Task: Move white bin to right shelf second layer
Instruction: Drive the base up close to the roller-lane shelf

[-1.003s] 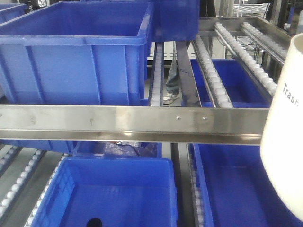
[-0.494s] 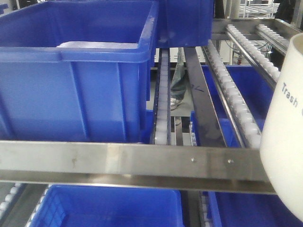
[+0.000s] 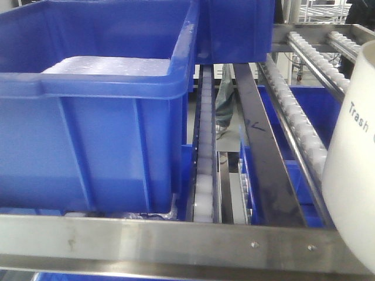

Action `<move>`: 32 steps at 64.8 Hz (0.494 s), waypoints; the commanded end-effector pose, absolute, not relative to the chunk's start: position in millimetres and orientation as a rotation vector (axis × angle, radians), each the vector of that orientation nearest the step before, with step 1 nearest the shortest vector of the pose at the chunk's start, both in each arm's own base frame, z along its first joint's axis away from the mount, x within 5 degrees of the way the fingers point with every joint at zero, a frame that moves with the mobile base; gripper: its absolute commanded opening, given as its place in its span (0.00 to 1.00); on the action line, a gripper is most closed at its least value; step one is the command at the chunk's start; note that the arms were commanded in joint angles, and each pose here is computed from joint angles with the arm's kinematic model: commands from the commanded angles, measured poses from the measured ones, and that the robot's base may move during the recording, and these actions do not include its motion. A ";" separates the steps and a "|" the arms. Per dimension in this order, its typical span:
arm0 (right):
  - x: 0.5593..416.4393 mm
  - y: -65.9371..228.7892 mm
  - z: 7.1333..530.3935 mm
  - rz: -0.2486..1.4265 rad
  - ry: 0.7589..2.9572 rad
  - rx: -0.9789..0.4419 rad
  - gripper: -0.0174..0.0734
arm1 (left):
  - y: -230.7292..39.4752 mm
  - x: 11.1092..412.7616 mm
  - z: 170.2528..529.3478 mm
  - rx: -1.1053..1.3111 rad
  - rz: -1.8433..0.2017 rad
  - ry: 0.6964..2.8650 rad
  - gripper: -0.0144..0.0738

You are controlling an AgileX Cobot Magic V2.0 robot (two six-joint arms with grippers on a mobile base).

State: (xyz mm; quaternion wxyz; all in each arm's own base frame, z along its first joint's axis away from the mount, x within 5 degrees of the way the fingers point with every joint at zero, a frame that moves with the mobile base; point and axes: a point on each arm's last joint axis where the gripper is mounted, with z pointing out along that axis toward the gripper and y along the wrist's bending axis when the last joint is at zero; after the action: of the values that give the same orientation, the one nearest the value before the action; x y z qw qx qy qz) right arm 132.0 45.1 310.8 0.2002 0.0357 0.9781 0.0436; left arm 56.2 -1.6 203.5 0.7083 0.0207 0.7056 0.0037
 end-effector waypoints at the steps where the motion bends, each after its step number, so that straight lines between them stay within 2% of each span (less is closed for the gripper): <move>1: 135.8 44.8 321.5 0.142 2.663 0.100 0.27 | -1.0 56.4 199.5 0.033 0.006 1.505 0.26; 32: 135.8 44.8 321.5 0.142 2.663 0.100 0.27 | -1.0 56.4 199.5 0.033 0.006 1.505 0.26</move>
State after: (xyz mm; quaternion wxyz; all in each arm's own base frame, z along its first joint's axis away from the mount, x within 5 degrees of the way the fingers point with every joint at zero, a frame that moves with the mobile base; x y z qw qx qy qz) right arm 132.1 45.2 310.9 0.2008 0.0356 0.9780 0.0438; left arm 56.2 -1.6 203.5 0.7083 0.0207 0.7056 0.0037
